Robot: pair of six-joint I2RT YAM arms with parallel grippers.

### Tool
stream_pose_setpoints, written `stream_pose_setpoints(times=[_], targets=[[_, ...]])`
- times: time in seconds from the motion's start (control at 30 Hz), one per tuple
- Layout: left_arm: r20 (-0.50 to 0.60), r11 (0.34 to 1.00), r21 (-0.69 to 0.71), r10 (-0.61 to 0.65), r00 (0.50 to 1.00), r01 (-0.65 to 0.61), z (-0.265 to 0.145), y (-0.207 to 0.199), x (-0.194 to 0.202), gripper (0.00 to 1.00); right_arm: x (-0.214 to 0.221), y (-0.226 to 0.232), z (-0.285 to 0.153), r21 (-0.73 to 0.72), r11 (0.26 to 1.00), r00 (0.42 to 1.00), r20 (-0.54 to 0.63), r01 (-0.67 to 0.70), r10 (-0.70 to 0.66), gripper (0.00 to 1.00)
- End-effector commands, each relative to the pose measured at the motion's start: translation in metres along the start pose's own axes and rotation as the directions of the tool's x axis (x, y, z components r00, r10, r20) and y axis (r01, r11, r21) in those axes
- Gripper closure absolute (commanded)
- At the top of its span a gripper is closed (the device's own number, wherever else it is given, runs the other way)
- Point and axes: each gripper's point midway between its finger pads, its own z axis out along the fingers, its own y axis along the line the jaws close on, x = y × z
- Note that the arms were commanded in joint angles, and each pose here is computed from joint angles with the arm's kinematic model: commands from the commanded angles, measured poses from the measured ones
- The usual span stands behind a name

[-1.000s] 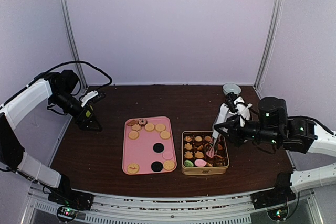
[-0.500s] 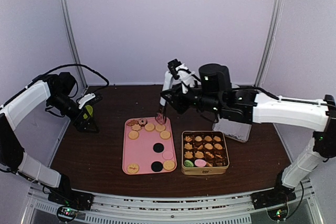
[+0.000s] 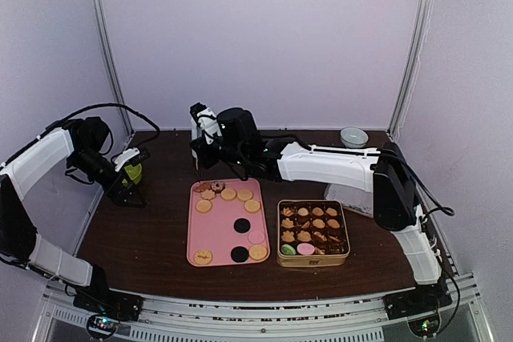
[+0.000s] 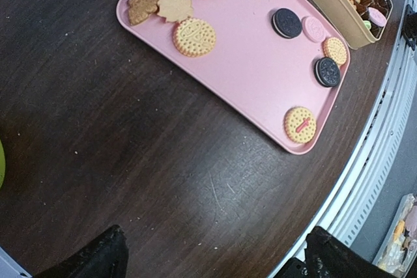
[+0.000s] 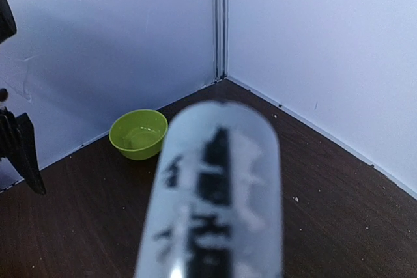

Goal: Pack the cookies
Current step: Pick up the fake cookies from the plate.

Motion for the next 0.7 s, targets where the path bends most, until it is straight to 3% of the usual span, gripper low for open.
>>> stream_pose_setpoints(times=[0.0,0.4,0.67], targets=[[0.031,0.999,-0.011,0.034,0.999,-0.034,-0.001,0.003,-0.004,0.02,-0.011,-0.009,0.006,0.042,0.999,0.999,0.042,-0.013,0.011,0.74],[0.035,0.999,0.002,0.032,0.999,-0.032,0.000,0.001,-0.004,0.02,0.022,-0.005,0.010,0.045,0.999,1.000,-0.001,-0.030,0.030,0.64],[0.036,0.999,0.007,0.033,0.999,-0.033,-0.001,-0.002,-0.003,0.03,0.030,-0.002,0.003,0.029,0.999,0.999,-0.017,-0.041,0.042,0.63]])
